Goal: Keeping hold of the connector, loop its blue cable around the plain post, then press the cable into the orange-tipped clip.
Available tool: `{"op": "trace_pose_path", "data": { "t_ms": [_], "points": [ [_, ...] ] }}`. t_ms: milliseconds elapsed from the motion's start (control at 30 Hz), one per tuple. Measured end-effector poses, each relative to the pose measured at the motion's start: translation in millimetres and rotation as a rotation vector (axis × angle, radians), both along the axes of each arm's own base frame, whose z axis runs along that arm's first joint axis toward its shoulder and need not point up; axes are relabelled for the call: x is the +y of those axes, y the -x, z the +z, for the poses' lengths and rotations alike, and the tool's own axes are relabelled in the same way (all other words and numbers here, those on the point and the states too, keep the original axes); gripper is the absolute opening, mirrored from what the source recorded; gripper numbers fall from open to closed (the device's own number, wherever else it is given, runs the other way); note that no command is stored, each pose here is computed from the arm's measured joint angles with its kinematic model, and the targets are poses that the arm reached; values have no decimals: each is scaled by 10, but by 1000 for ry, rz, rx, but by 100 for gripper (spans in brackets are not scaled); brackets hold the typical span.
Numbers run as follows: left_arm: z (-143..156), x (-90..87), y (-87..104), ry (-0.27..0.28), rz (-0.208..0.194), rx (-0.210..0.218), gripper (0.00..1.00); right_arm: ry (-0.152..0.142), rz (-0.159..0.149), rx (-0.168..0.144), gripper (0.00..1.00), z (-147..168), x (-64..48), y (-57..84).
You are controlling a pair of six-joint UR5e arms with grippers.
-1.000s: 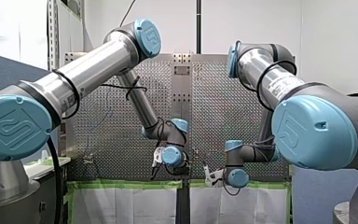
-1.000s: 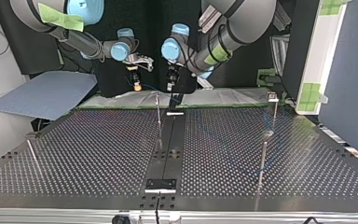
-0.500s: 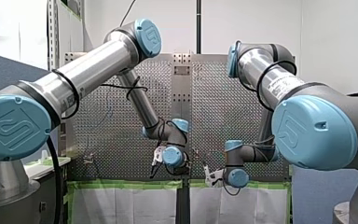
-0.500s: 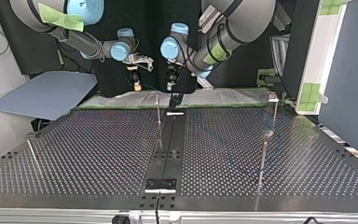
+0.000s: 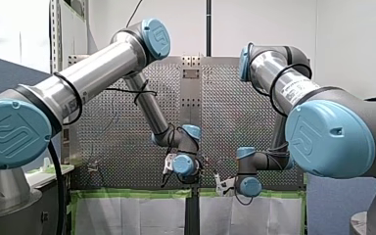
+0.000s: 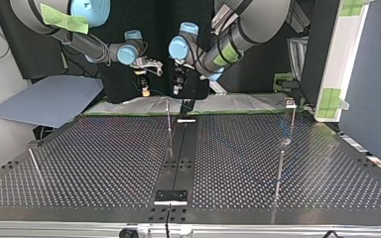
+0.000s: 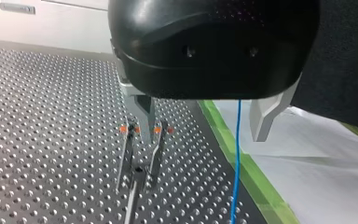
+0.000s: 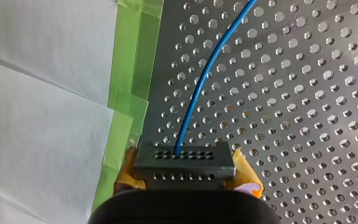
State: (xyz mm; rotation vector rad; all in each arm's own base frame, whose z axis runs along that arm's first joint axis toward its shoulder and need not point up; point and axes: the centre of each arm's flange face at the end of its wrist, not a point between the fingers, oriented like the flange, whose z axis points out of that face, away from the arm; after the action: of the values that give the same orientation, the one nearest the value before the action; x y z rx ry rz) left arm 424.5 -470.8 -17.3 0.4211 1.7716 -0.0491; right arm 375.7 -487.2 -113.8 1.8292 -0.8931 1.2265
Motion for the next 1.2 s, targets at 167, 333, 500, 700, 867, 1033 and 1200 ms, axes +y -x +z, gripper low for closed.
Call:
{"op": "trace_pose_path", "data": {
  "t_ms": [167, 333, 500, 700, 867, 1033, 1200],
  "points": [
    [13, -36, 12, 10, -4, -12, 100, 1, 0, 0, 0, 0, -3, 2],
    [16, -36, 13, 11, 4, -16, 100, 2, -1, -1, 0, 3, -5, 2],
    [19, -33, 10, 10, 8, -17, 100, 0, -1, 0, 0, 0, -3, 4],
    [16, -30, 15, 8, 10, -17, 100, 1, -1, 0, 0, -1, -4, 4],
    [18, -30, 15, 9, 11, -18, 100, 2, -2, -1, 0, 1, -9, 7],
    [17, -30, 19, 6, 11, -17, 100, 3, -2, -2, 0, 1, -11, 8],
    [19, -40, 30, 5, 14, -20, 100, 5, -2, -4, 0, 5, -14, 7]
  ]
}}
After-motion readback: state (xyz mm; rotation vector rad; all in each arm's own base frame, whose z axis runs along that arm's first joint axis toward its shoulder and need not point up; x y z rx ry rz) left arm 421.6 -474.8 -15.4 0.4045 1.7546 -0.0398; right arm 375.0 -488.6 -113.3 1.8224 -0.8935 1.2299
